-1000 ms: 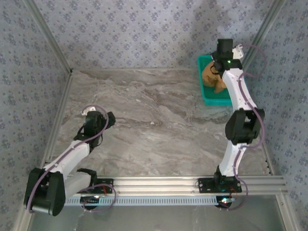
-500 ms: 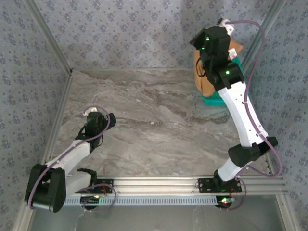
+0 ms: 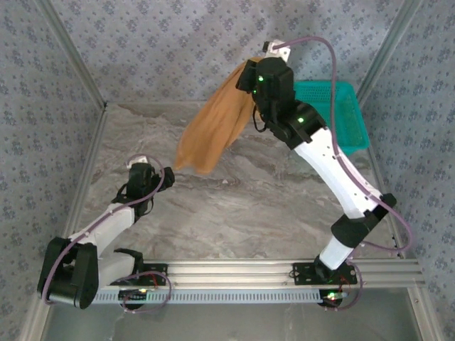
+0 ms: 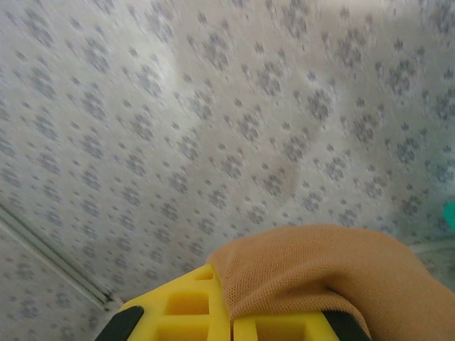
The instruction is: Fold the inside-out t-shirt
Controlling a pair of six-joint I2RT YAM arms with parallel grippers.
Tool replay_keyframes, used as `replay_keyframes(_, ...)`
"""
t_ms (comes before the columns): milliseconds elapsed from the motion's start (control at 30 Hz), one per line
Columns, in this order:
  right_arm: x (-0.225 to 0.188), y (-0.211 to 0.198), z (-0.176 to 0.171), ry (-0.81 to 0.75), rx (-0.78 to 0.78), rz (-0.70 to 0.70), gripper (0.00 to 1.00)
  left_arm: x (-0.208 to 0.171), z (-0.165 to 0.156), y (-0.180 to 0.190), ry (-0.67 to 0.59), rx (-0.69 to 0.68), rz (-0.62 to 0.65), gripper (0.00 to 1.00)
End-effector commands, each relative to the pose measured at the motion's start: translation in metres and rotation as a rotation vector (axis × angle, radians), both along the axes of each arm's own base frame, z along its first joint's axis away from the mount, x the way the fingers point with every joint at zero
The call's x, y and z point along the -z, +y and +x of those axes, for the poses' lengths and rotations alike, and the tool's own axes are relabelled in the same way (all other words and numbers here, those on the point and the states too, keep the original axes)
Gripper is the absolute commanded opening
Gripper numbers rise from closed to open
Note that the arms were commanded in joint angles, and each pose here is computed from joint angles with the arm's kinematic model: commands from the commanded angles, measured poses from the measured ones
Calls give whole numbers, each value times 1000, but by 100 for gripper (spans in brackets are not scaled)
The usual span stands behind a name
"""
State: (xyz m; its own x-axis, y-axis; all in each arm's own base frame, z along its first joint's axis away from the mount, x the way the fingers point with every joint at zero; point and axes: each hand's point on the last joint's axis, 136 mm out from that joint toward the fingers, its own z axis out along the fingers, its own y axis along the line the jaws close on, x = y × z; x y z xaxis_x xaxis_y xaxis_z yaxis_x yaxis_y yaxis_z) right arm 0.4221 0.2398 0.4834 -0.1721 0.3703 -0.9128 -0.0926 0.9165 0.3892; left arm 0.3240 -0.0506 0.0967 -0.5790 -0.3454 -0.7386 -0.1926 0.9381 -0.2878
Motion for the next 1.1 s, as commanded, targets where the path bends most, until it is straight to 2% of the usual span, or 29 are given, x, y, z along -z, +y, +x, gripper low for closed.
replay_keyframes(0, 69, 14, 30, 130, 19, -21, 6, -11, 7, -6, -23, 35, -9, 98)
replay_keyframes(200, 218, 34, 77, 475, -38, 52, 6, -13, 2, -13, -32, 74, -36, 96)
replay_keyframes(233, 238, 35, 87, 541, -69, 60, 14, -14, 1, -17, -36, 94, -50, 95)
replay_keyframes(300, 268, 36, 97, 699, -137, 80, 48, -18, -2, -27, -41, 140, -82, 93)
replay_keyframes(333, 277, 32, 100, 774, -155, 86, 54, -22, -4, -33, -34, 159, -96, 93)
replay_keyframes(400, 281, 20, 99, 842, -162, 40, 59, -25, -10, -47, -10, 189, -122, 93)
replay_keyframes(567, 272, -2, 69, 829, -200, -117, 65, -20, -31, -101, 21, 275, -182, 97)
replay_keyframes(733, 305, -30, 18, 868, -212, -164, 65, 1, -45, -155, 104, 330, -179, 98)
replay_keyframes(900, 340, -55, -14, 959, -210, -72, 65, 19, -39, -203, 191, 390, -118, 98)
replay_keyframes(1000, 354, -53, -19, 990, -252, 33, 64, 33, -29, -225, 224, 405, -86, 98)
replay_keyframes(1067, 361, -55, -19, 1005, -249, 25, 64, 46, -20, -233, 247, 396, -68, 98)
